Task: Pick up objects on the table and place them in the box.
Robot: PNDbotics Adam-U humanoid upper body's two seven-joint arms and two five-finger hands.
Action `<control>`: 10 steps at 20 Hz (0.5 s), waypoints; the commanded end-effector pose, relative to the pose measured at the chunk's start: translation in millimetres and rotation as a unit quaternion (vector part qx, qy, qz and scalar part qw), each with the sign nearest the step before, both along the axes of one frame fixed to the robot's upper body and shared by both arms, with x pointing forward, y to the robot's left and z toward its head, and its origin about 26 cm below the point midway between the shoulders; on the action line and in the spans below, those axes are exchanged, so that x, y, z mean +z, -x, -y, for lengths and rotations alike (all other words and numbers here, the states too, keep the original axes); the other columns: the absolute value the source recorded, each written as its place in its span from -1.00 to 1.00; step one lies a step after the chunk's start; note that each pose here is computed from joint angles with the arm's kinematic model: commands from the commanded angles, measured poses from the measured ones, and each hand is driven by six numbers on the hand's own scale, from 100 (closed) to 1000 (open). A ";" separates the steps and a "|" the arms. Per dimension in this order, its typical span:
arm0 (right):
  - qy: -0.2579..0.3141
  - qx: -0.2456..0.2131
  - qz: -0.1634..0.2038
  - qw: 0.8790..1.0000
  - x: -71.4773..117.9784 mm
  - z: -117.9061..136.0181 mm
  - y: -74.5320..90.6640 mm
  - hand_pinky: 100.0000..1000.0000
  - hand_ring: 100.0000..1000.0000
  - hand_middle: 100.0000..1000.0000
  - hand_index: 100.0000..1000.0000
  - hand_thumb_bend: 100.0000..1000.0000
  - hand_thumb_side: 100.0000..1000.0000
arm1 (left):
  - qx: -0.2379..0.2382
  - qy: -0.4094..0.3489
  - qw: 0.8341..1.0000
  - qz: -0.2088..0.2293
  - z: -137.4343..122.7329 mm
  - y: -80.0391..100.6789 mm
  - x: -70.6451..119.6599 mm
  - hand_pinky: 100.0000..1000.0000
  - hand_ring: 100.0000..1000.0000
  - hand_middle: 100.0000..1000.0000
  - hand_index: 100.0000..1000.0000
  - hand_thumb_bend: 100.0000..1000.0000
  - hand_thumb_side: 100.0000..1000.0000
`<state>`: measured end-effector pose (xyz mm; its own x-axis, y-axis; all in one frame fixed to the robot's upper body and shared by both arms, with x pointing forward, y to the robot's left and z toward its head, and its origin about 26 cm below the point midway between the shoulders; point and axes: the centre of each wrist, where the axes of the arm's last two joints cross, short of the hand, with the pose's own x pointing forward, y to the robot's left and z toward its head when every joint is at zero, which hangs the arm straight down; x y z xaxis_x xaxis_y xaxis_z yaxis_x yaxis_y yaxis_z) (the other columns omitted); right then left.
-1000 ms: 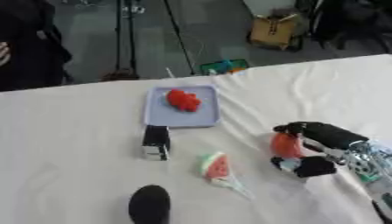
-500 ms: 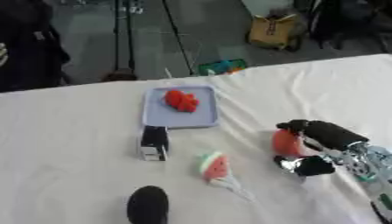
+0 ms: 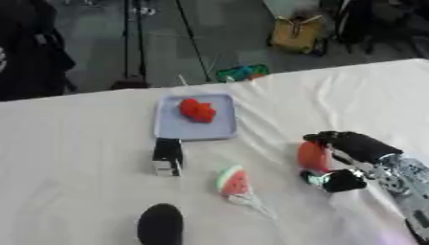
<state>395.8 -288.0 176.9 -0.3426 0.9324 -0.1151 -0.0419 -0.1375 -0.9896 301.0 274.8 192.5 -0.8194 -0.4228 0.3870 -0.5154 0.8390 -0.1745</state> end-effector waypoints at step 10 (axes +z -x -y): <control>-0.003 -0.010 0.026 1.000 11.6 5.3 -0.2 0.74 0.66 0.44 0.95 -1.00 0.18 | -0.004 -0.006 1.000 0.007 0.7 1.9 4.9 0.26 0.22 0.42 0.25 -1.00 0.68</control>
